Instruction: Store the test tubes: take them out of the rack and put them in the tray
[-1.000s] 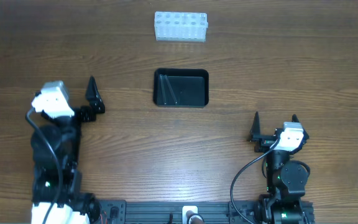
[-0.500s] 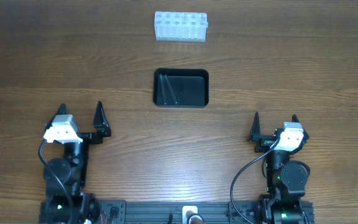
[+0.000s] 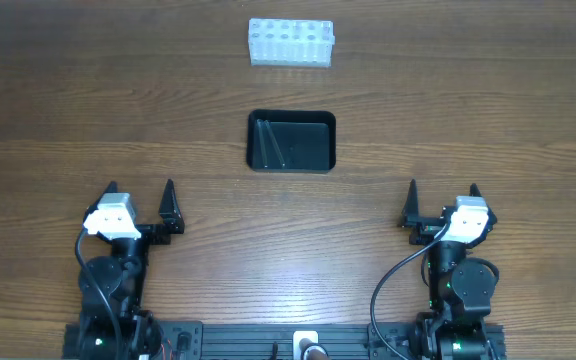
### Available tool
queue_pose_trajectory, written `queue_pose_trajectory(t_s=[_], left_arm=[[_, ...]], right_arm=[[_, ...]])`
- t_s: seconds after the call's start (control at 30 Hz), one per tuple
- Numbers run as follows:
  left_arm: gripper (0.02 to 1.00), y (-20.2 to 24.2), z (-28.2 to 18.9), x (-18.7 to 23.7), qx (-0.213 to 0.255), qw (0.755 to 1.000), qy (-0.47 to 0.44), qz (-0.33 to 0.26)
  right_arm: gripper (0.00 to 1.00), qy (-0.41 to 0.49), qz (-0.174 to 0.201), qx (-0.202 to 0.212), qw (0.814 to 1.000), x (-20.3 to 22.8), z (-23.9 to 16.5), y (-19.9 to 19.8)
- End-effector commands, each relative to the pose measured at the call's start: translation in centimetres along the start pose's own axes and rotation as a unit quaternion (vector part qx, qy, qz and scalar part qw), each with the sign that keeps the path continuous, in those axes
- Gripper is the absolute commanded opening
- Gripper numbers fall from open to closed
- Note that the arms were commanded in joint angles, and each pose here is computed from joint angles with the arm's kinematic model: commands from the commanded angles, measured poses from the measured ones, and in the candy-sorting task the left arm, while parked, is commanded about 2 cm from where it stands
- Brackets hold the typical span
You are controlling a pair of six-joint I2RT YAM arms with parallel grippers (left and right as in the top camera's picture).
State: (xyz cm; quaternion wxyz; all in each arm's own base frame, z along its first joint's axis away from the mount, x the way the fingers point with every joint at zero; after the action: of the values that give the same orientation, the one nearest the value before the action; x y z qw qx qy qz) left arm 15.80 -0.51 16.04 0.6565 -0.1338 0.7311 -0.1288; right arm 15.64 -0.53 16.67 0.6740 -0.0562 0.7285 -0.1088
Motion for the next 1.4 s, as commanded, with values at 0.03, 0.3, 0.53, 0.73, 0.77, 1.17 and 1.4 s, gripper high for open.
queue_pose_trajectory(t_s=[0.03, 0.3, 0.53, 0.73, 0.77, 1.17, 1.4], left_arm=[[1.0, 0.0, 0.0, 0.0, 0.005, 1.0, -0.003, 0.01], [1.0, 0.0, 0.0, 0.1, 0.004, 1.0, -0.001, 0.01], [1.0, 0.0, 0.0, 0.1, 0.004, 1.0, -0.001, 0.01], [1.0, 0.0, 0.0, 0.1, 0.004, 1.0, -0.001, 0.01], [1.0, 0.0, 0.0, 0.1, 0.004, 1.0, -0.001, 0.01], [1.0, 0.0, 0.0, 0.1, 0.004, 1.0, -0.001, 0.01], [0.998, 0.0, 0.0, 0.1, 0.004, 1.0, -0.001, 0.01]], right_arm=[[0.991, 0.001, 0.001, 0.0, 1.0, 0.3, 0.0, 0.0], [0.991, 0.001, 0.001, 0.0, 1.0, 0.3, 0.0, 0.0], [0.991, 0.001, 0.001, 0.0, 1.0, 0.3, 0.0, 0.0], [0.991, 0.001, 0.001, 0.0, 1.0, 0.3, 0.0, 0.0], [0.991, 0.001, 0.001, 0.0, 1.0, 0.3, 0.0, 0.0], [0.991, -0.033, 0.005, 0.009, 0.999, -0.8, 0.0, -0.3], [0.993, 0.0, 0.001, 0.002, 1.0, 0.2, 0.0, 0.0]])
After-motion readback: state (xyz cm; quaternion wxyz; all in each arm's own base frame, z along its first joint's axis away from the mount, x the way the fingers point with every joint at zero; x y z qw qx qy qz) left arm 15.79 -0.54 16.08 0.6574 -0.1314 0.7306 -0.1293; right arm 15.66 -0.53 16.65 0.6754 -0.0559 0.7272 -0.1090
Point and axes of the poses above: each gripper's point midway between its finger pads, its own z axis out along the fingers, its own y axis along the line the jaws close on, x = y × z, the point moved 9 cm from there along -z, back along the fingers, and after that the axes turned 13 degrees about -z, right-handed, at the moved point
